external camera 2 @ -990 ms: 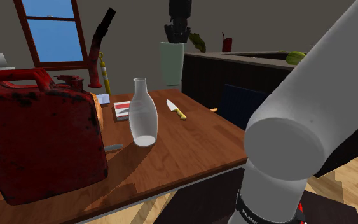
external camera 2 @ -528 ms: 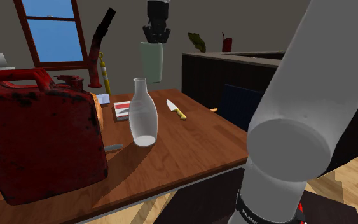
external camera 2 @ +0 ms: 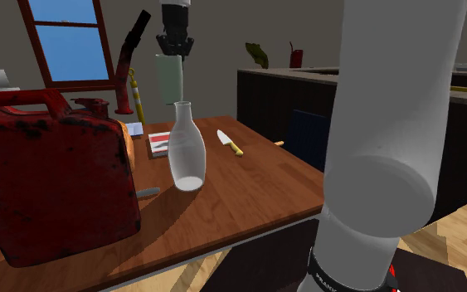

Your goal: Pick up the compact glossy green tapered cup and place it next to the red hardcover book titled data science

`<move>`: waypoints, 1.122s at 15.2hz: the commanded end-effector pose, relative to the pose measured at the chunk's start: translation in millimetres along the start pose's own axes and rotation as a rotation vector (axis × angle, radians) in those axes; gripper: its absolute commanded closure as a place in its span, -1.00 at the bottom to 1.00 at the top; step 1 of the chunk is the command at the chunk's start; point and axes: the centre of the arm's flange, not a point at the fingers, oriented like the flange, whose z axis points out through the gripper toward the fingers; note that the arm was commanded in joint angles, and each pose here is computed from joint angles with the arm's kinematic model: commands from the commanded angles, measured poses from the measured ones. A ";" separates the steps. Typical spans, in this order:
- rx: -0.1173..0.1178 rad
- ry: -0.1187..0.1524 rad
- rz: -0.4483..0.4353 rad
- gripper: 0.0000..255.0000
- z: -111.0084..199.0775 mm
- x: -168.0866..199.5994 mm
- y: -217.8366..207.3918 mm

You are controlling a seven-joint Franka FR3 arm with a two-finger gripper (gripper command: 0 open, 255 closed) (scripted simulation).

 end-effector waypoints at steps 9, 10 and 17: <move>0.000 0.001 -0.001 1.00 41.4 36.2 -0.7; 0.000 0.001 -0.001 1.00 46.7 35.7 -0.7; 0.000 0.001 -0.001 1.00 83.5 32.6 -0.4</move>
